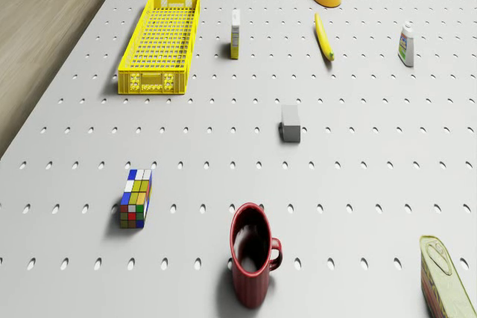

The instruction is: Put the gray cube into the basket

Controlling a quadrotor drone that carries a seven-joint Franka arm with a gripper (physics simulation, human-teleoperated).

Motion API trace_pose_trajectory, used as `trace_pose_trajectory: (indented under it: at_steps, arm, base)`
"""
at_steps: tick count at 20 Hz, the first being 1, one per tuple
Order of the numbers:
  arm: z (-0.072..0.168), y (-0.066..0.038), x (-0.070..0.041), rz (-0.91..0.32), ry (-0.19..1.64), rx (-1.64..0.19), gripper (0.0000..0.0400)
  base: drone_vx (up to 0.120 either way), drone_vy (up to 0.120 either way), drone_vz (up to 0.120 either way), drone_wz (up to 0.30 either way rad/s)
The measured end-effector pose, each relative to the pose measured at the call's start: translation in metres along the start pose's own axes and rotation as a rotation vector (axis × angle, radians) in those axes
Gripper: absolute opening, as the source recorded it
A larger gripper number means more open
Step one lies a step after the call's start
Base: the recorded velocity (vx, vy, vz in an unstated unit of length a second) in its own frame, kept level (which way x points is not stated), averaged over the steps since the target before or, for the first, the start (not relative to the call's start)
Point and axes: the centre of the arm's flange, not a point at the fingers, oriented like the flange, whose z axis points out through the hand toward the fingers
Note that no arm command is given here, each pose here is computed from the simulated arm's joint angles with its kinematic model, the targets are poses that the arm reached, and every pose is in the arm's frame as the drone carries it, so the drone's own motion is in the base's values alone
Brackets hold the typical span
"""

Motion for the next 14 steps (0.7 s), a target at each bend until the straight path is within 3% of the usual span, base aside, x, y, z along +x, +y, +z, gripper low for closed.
trace_pose_trajectory:
  at_steps: [6, 14]
  arm:
    - [-0.019, -0.001, 0.001, 0.000, 0.003, 0.003, 0.0400]
    - [-0.026, -0.001, 0.001, 0.000, 0.008, 0.008, 0.0400]
  base:
    - [0.120, -0.120, 0.000, 0.000]
    - [0.120, -0.120, 0.000, 0.000]
